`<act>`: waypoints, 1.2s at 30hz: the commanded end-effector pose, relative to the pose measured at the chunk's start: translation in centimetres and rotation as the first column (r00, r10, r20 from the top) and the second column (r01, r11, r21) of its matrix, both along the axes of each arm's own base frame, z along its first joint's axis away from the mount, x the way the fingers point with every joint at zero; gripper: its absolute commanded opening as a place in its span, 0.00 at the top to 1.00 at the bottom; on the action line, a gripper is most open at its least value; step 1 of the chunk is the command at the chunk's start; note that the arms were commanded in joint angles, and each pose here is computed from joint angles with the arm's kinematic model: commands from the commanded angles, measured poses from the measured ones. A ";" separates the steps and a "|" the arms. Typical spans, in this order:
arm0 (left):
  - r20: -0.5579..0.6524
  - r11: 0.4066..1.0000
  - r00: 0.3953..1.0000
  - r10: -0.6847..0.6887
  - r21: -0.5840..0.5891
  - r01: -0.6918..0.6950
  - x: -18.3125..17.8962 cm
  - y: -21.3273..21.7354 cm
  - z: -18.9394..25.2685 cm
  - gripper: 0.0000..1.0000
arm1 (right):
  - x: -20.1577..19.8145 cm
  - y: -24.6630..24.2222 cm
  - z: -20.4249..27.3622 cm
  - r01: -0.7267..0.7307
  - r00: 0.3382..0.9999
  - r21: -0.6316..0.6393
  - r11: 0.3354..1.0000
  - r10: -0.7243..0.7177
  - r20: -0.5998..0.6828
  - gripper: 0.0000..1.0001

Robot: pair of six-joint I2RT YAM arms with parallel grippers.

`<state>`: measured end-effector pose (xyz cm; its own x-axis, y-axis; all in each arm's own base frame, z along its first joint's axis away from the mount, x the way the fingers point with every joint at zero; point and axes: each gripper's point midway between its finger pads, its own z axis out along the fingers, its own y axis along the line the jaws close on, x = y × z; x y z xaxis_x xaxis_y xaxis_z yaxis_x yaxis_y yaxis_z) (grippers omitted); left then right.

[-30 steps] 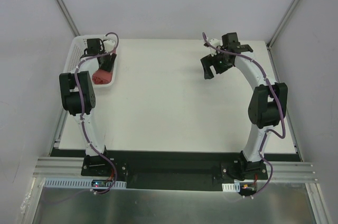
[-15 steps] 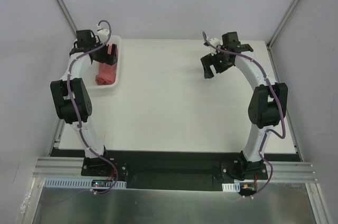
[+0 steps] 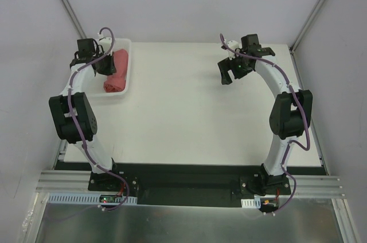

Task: Roll the t-shirts
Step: Reset both arms

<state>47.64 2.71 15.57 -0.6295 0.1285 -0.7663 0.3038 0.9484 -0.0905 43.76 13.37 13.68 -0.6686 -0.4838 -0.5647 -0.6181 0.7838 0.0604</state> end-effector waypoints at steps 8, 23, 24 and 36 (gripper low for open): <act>-0.113 1.000 0.993 -0.022 -0.007 0.022 -2.1 -0.4 -4.2 1.00 | 0.1 0.5 1.3 -0.016 1.000 0.014 1.000 0.016 0.023 0.04; -0.068 0.987 0.990 -0.126 -0.107 0.118 -1.3 -3.5 -2.4 1.00 | 0.0 1.0 0.9 -0.032 0.999 0.003 0.999 0.032 0.025 0.04; -0.041 0.986 0.990 -0.135 -0.109 0.130 -1.2 -3.5 -1.3 1.00 | 0.0 1.0 0.9 -0.034 0.999 0.003 0.999 0.034 0.025 0.04; -0.070 0.998 0.997 0.029 0.059 -0.025 -2.5 1.1 -1.1 1.00 | 0.0 1.2 0.9 -0.039 0.999 0.014 0.999 0.039 0.023 0.04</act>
